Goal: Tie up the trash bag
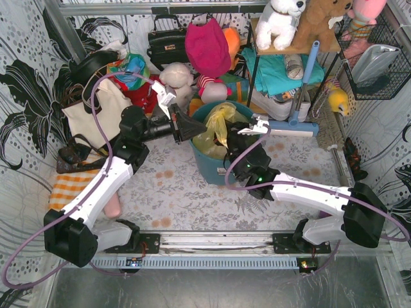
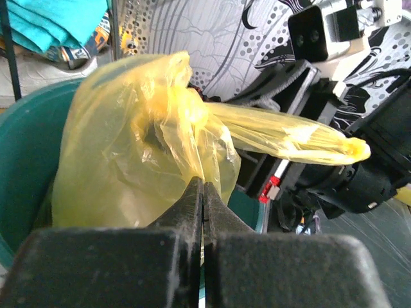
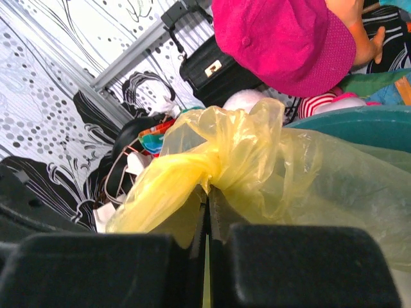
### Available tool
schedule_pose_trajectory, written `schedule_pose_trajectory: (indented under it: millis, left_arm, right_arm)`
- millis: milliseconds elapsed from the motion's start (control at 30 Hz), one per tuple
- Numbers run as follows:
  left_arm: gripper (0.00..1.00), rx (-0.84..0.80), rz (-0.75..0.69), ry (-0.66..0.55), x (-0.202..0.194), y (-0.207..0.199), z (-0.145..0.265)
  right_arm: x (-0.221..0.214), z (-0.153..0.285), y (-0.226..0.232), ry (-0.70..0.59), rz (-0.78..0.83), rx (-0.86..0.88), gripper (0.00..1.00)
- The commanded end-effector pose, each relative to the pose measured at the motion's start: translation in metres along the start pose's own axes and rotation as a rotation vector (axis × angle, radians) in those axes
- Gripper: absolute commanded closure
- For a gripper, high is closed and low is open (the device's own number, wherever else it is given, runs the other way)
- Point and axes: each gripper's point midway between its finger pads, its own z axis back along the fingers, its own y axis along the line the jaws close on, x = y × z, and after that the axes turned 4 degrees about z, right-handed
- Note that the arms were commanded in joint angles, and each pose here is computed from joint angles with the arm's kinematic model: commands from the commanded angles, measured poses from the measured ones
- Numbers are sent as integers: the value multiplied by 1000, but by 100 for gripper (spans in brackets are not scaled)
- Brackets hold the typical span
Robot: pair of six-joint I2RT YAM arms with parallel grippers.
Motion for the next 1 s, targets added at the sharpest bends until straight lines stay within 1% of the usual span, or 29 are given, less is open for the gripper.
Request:
schedule_pose_trajectory:
  millis: [0, 233, 400, 600, 733, 900, 967]
  left_arm:
    - [100, -70, 7, 22, -4, -19, 5]
    - [100, -111, 35, 86, -21, -35, 1]
    - [100, -103, 61, 126, -35, -35, -3]
    - [100, -74, 66, 142, -40, -30, -5]
    - [100, -20, 41, 113, -33, -24, -5]
    - [98, 1, -15, 39, -11, -27, -5]
    - [94, 24, -34, 9, -2, -26, -5]
  right_arm:
    - [15, -6, 2, -78, -42, 42, 100]
    - [25, -2, 0, -125, -54, 82, 100]
    - [30, 4, -2, -141, -80, 113, 100]
    - [38, 14, 0, -143, -100, 154, 100]
    - [39, 22, 0, -116, -109, 179, 100]
    - [34, 34, 6, -49, -124, 235, 100]
    - [32, 39, 8, -10, -123, 252, 100]
